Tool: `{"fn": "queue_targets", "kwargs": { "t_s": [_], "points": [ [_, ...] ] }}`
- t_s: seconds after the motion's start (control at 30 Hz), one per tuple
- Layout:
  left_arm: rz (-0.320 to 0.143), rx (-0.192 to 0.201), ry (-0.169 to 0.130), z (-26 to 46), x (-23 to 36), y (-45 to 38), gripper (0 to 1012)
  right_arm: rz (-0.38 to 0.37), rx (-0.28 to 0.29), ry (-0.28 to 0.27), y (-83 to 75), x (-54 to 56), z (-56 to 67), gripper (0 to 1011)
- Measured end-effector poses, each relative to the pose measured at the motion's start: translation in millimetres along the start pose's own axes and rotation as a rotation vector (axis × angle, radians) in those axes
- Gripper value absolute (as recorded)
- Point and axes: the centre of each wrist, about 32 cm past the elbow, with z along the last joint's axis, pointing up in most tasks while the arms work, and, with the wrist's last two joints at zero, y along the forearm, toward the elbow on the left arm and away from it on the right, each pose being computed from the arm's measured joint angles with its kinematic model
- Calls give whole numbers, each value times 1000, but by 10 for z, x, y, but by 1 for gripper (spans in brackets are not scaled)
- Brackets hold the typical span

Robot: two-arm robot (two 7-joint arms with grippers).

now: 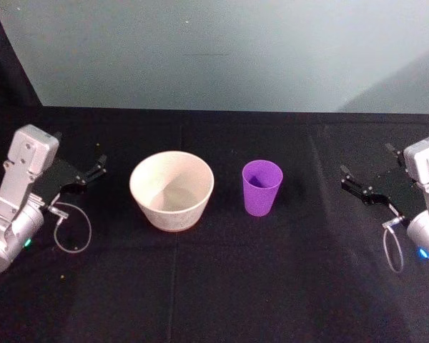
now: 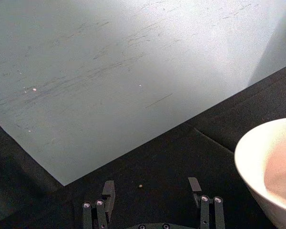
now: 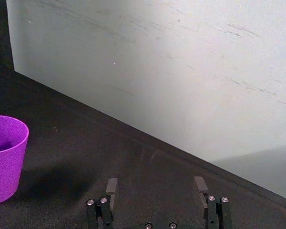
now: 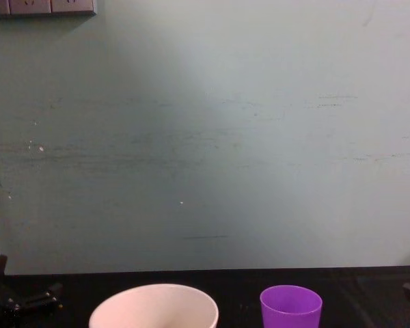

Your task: Pick up the cup and pour the mung beans from the cup into the bowl.

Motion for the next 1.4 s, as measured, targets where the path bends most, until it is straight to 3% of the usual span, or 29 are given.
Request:
{"fn": "queue_targets", "kwargs": {
  "t_s": [0.5,0.77,0.9,1.07,1.4],
  "points": [
    [0,0,0,0,0,0,1000,8,0,3,-8,-24,0,1002],
    [0,0,0,0,0,0,1000,141,-12,30,-55,-298,35,1002],
    [0,0,0,0,0,0,1000,211,-9,83,-51,-457,49,1002],
    [0,0,0,0,0,0,1000,270,6,159,-6,-580,53,1002],
    [0,0,0,0,0,0,1000,311,33,226,188,-713,33,1002]
  ]
}}
